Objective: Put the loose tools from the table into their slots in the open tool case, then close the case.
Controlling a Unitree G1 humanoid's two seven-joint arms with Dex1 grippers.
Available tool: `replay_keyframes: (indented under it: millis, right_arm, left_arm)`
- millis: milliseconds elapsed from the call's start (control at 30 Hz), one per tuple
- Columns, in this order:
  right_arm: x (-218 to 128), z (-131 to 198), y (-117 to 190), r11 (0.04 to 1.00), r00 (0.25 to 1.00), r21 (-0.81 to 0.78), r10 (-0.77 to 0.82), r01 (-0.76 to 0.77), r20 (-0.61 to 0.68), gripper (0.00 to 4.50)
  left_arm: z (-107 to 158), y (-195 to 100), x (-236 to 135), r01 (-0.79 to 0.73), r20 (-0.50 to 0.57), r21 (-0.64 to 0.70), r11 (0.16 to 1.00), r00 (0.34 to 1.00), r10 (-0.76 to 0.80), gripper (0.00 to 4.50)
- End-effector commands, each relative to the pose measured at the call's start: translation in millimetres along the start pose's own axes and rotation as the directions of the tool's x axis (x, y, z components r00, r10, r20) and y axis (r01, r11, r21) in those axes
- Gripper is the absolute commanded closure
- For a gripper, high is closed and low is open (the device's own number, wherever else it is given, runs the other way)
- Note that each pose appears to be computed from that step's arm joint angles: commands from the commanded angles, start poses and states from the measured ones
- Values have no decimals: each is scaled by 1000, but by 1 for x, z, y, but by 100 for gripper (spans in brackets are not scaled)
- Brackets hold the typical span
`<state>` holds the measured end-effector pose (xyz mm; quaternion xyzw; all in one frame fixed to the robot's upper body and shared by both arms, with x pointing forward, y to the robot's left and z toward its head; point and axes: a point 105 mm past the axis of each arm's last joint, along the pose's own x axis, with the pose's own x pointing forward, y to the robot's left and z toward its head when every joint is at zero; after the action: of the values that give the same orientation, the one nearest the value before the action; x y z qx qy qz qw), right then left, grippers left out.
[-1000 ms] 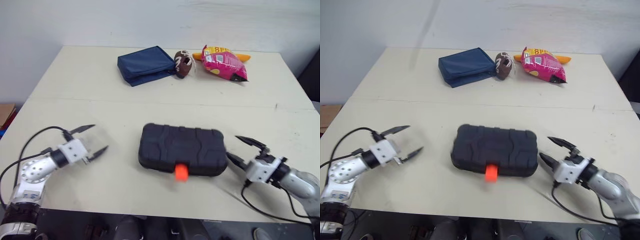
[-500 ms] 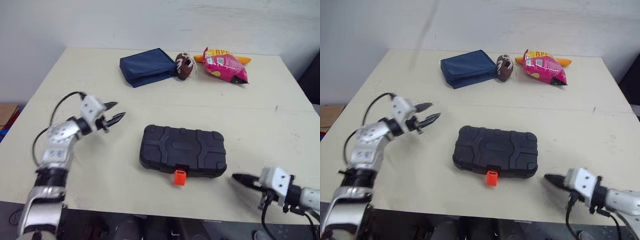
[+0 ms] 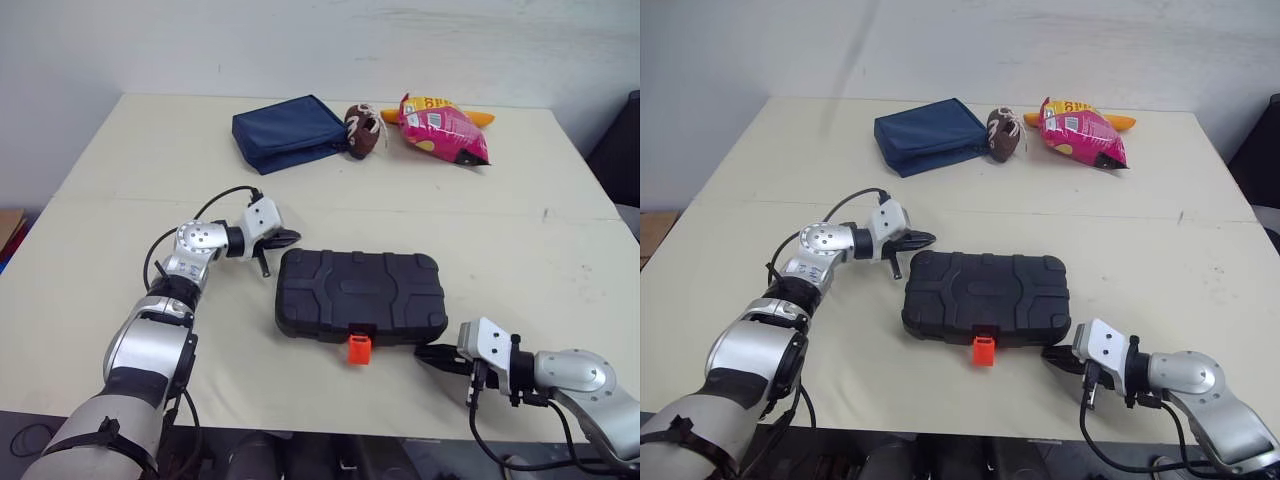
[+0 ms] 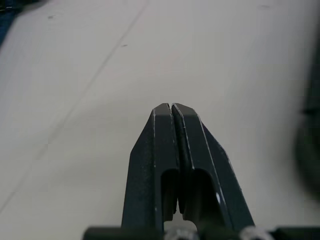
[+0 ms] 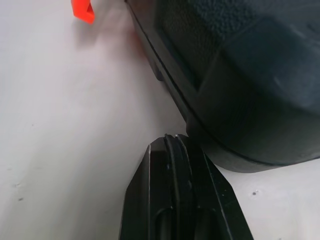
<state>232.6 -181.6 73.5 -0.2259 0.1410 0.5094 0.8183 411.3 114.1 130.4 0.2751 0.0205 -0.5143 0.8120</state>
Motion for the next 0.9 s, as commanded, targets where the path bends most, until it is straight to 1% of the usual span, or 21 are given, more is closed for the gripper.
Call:
replay_keyframes:
  millis: [33, 67, 133, 200, 233, 333, 400, 533, 633, 667, 700, 733, 800, 833, 900]
  right_arm:
    - [-1, -17, -10, 1000, 997, -13, -29, 29, -74, 450]
    - [0, -17, -17, 998, 996, -42, -47, 44, -80, 450]
    - [4, -13, -30, 995, 995, -71, -73, 68, -69, 450]
    - [9, -7, -43, 990, 994, -105, -95, 89, -51, 450]
    - [15, -3, -52, 987, 994, -123, -105, 100, -33, 450]
    - [31, 10, -74, 981, 992, -145, -130, 129, 7, 450]
    - [37, 14, -82, 979, 989, -142, -147, 149, 23, 450]
    - [50, 21, -100, 967, 977, -139, -210, 214, 46, 450]
    - [46, 23, -115, 950, 958, -128, -281, 286, 56, 450]
    - [37, 23, -117, 942, 950, -121, -308, 313, 59, 450]
    - [27, 23, -119, 931, 939, -126, -338, 343, 64, 450]
    - [18, 24, -119, 921, 930, -132, -358, 366, 81, 450]
    - [2, 30, -114, 909, 912, -107, -389, 404, 133, 450]
    - [-3, 33, -112, 905, 904, -95, -399, 415, 152, 450]
    - [-13, 46, -106, 892, 872, -48, -427, 450, 238, 450]
  left_arm:
    - [7, -5, -5, 59, 28, 47, 997, 998, -61, 447]
    - [4, -12, -8, 91, 31, 50, 995, 995, -93, 447]
    - [-1, -18, -14, 104, 50, 23, 994, 993, -105, 447]
    - [-8, -26, -22, 116, 44, 14, 993, 992, -117, 447]
    - [-10, -34, -30, 118, 59, 1, 993, 991, -118, 447]
    - [-9, -52, -44, 112, 94, -42, 993, 990, -108, 447]
    - [-6, -59, -46, 102, 94, -51, 993, 991, -97, 447]
    - [-2, -61, -51, 13, 101, -99, 995, 995, -3, 447]
    - [-4, -40, -70, -143, 70, -122, 982, 986, 152, 447]
    - [3, -29, -80, -188, 97, -137, 972, 974, 203, 447]
    - [14, -22, -86, -201, 136, -138, 970, 966, 219, 447]
    - [27, -22, -88, -177, 180, -131, 975, 963, 199, 447]
    - [52, -30, -78, -81, 257, -105, 991, 960, 106, 447]
    - [58, -33, -73, -50, 275, -98, 994, 959, 75, 447]
    - [74, -46, -55, 53, 287, -55, 997, 957, -35, 447]
